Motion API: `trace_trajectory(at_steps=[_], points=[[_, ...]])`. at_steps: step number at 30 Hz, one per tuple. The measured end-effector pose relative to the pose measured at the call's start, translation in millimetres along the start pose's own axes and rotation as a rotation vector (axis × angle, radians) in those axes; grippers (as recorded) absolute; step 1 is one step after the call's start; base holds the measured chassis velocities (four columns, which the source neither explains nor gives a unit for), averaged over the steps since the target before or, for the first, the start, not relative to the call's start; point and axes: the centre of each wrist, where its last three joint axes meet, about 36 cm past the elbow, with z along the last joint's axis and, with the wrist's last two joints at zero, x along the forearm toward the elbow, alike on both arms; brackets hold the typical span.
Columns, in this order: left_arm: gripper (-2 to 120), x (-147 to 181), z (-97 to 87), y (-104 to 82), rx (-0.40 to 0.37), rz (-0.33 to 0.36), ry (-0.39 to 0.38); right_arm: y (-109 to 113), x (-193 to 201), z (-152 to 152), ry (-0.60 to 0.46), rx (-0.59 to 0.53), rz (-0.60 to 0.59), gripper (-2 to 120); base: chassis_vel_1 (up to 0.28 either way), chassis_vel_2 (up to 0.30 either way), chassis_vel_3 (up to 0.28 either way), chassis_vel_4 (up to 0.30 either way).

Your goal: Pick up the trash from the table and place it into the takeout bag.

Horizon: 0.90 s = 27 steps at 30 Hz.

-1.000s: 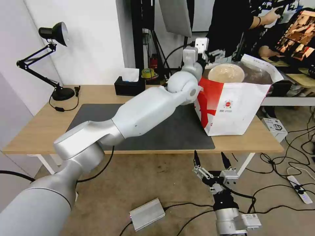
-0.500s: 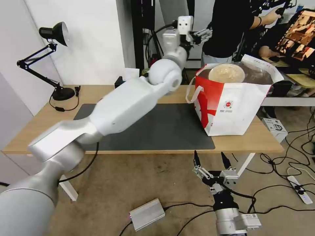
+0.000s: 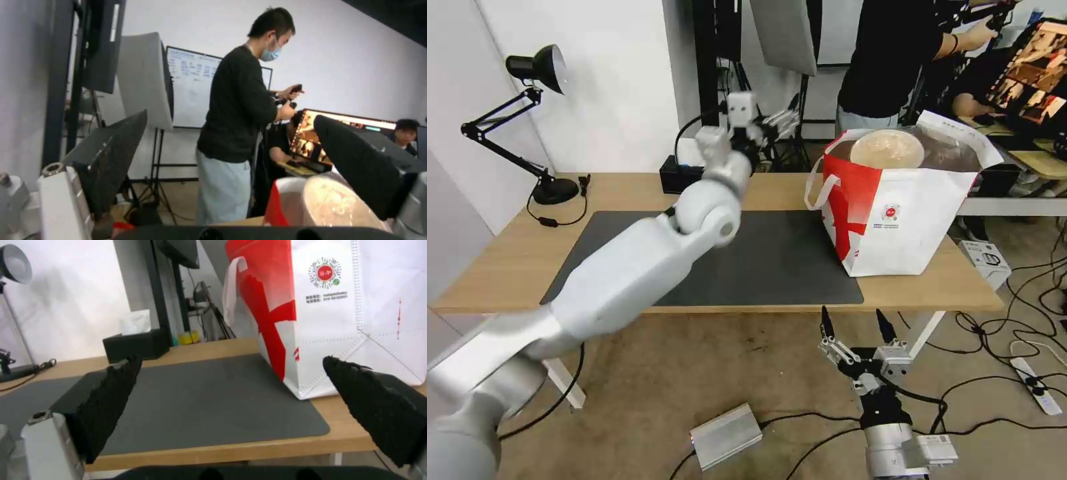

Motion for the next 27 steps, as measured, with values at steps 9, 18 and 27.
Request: trace_trajectory(at_steps=[9, 18, 27], points=[[100, 46.3, 1.3, 25.5, -0.027, -0.045, -0.016, 0.0, 0.0, 0.0, 0.0, 0.0, 0.0, 100, 0.0, 0.0, 0.0, 0.0], [100, 82.2, 7.4, 38.9, -0.035, -0.078, -0.018, 0.0, 0.0, 0.0, 0.0, 0.0, 0.0, 100, 0.0, 0.0, 0.0, 0.0], [100, 130.0, 11.6, 56.2, -0.071, -0.118, -0.026, 0.0, 0.0, 0.0, 0.0, 0.0, 0.0, 100, 0.0, 0.0, 0.0, 0.0]])
